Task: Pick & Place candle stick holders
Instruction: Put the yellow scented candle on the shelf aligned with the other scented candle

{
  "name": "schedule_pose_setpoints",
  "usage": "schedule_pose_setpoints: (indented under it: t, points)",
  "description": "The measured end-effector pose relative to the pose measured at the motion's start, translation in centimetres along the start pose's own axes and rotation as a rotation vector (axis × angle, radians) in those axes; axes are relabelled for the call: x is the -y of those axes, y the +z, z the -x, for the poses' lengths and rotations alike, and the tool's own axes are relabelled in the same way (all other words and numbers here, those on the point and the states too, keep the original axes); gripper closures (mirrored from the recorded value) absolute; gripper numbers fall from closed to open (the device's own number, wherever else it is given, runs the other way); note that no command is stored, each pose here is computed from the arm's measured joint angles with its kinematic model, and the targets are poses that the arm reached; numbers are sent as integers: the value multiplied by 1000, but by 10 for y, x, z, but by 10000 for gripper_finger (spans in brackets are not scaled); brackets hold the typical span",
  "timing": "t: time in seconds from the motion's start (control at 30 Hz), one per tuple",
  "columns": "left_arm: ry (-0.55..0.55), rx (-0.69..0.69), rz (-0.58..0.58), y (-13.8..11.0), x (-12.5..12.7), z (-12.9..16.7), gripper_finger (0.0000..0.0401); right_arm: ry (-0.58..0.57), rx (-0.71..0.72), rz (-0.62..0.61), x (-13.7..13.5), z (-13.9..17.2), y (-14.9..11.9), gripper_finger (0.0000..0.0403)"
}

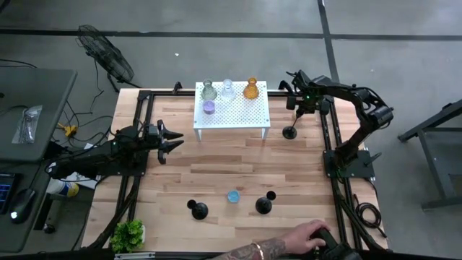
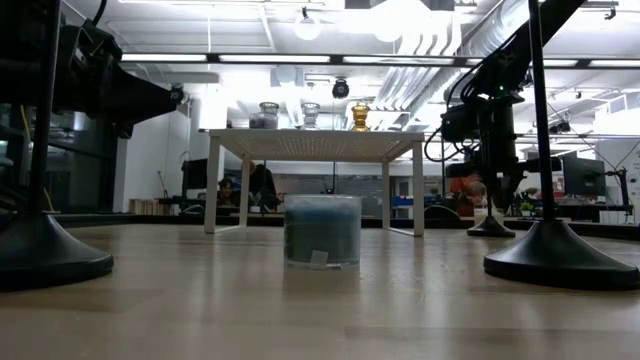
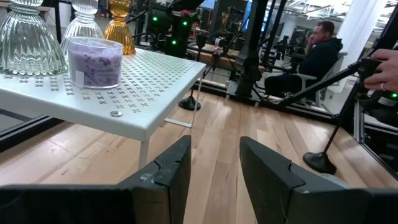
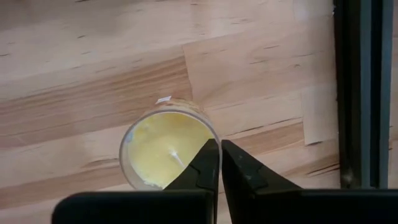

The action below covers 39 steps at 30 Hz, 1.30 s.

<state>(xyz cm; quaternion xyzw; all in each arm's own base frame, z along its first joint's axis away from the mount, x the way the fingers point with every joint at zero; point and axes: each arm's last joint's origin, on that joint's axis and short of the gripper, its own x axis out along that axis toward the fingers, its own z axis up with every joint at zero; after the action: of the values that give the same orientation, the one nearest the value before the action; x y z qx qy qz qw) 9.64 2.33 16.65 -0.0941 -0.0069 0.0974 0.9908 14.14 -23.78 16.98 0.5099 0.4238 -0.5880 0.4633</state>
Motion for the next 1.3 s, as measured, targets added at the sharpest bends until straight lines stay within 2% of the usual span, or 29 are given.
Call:
schedule_pose_setpoints:
  t: [0.43,0.9,1.07,1.3]
  points:
    - [0,1,0,0,0,0,267,58,54,-7,7,24,-4,399]
    - [0,1,0,0,0,0,267,199,172,-29,25,74,-18,399]
    - [0,1,0,0,0,0,267,252,244,7,28,103,-21,399]
    - [0,0,0,0,0,0,267,303,335,135,24,155,-20,399]
